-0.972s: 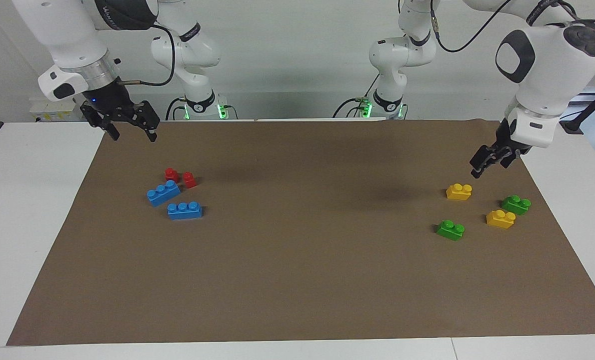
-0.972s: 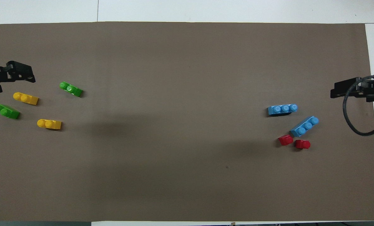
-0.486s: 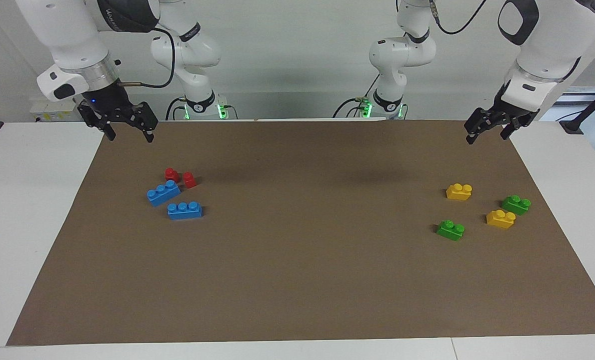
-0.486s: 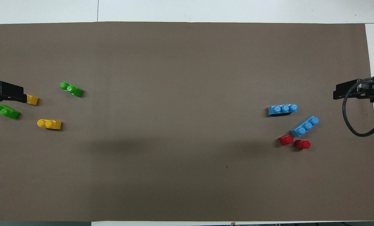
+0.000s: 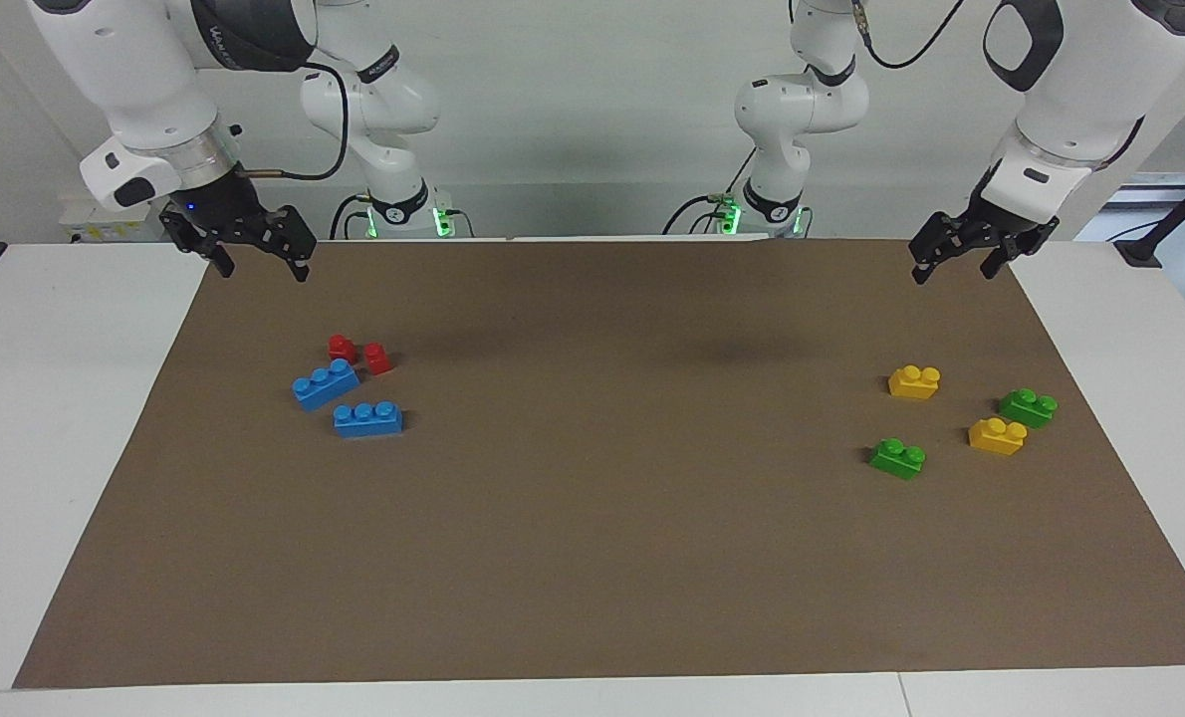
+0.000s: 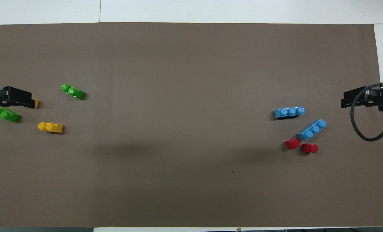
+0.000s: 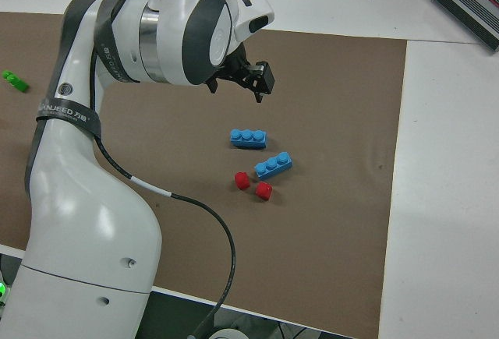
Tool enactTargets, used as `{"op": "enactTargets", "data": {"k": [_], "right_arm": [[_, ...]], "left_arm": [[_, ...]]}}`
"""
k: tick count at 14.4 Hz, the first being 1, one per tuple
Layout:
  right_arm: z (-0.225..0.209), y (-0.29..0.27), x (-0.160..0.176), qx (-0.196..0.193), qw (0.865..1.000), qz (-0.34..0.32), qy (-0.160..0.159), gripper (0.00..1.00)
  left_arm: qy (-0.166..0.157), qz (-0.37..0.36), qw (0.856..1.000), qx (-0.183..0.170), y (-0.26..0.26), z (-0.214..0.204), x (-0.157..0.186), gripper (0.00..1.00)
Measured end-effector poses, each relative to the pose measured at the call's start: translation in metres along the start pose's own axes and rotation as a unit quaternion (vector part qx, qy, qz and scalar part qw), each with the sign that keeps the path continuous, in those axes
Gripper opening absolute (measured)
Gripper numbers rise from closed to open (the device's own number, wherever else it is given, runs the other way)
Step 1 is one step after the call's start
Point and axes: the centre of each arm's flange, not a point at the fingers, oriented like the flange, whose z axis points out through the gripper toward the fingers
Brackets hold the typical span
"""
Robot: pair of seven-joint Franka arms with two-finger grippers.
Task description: Remove green block with left arm and hold with right
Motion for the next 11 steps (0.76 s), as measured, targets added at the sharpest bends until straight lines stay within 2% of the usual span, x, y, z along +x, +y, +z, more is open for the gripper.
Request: {"op": "enactTargets", "data": {"k": [7,11], "right_arm": [[-0.0002,0.0022,0.0001,0.0,0.999,-0.039,0.0,1.0],[-0.0005,0.0028,0.0,0.0,0.999,-0.04,0.0,1.0]], "left_arm": [[-0.001,0.013,1.0,-0.003,0.0033,0.0007,-0.0007,1.0],[0.0,0.013,1.0,-0.007,0.0042,-0.0002,-0.0013,1.0]]}}
